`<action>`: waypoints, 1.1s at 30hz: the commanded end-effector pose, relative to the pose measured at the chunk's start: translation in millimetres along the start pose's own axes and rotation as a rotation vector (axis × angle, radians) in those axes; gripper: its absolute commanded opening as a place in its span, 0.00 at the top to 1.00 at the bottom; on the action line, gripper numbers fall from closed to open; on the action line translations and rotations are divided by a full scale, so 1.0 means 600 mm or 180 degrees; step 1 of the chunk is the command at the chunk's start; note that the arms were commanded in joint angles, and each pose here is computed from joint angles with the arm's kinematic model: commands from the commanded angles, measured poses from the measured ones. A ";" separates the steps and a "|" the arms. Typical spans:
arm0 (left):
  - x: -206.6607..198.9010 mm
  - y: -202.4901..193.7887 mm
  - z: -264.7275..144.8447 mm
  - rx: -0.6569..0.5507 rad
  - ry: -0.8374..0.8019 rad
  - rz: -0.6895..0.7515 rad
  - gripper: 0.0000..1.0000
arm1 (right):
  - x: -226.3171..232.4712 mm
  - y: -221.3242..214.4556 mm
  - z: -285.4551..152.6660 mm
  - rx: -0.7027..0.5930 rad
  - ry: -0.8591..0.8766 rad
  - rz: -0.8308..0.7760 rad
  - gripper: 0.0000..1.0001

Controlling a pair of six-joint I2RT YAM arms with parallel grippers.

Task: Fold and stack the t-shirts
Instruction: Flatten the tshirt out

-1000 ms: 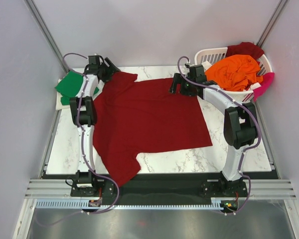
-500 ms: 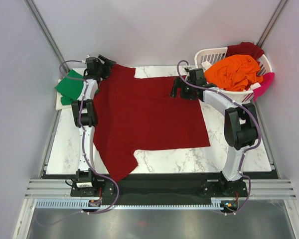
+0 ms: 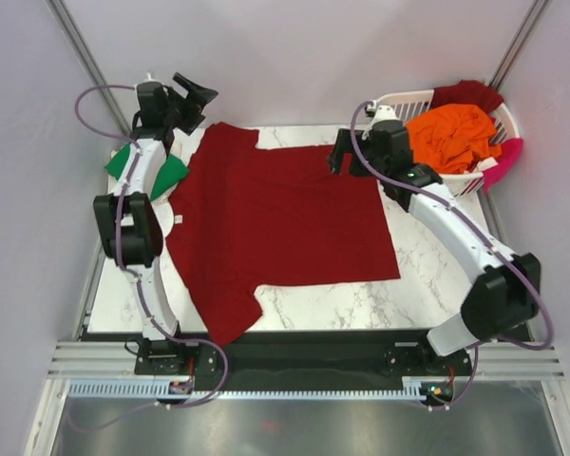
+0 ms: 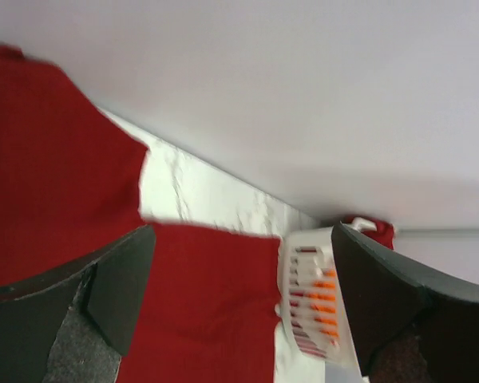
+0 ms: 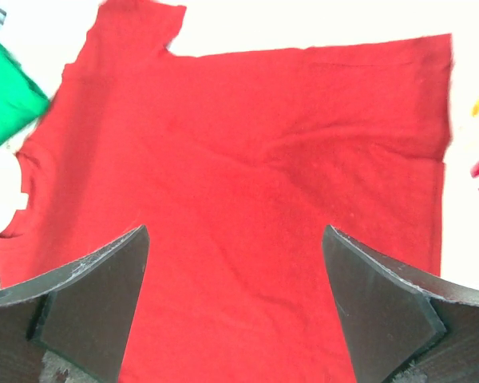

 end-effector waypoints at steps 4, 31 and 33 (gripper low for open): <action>-0.102 -0.074 -0.358 0.0212 0.0747 0.0484 0.02 | -0.039 -0.060 -0.082 0.0006 -0.0445 0.0180 0.02; 0.170 -0.527 -0.685 0.1836 0.2847 0.0318 0.14 | -0.047 -0.251 -0.169 0.0578 -0.0279 0.0377 0.02; 0.175 -0.541 -0.683 0.1894 0.2932 0.0363 0.14 | -0.051 -0.251 -0.173 0.0586 -0.0305 0.0349 0.02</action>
Point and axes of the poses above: each gripper's point midway between its finger pads, its own z axis out along the fingers, its own x axis along the line the jaws close on, y = z × x, the point moved 7 cm from there along -z, back along the fingers, and after that the axes turned 1 degree about z, right-handed, at the moved point
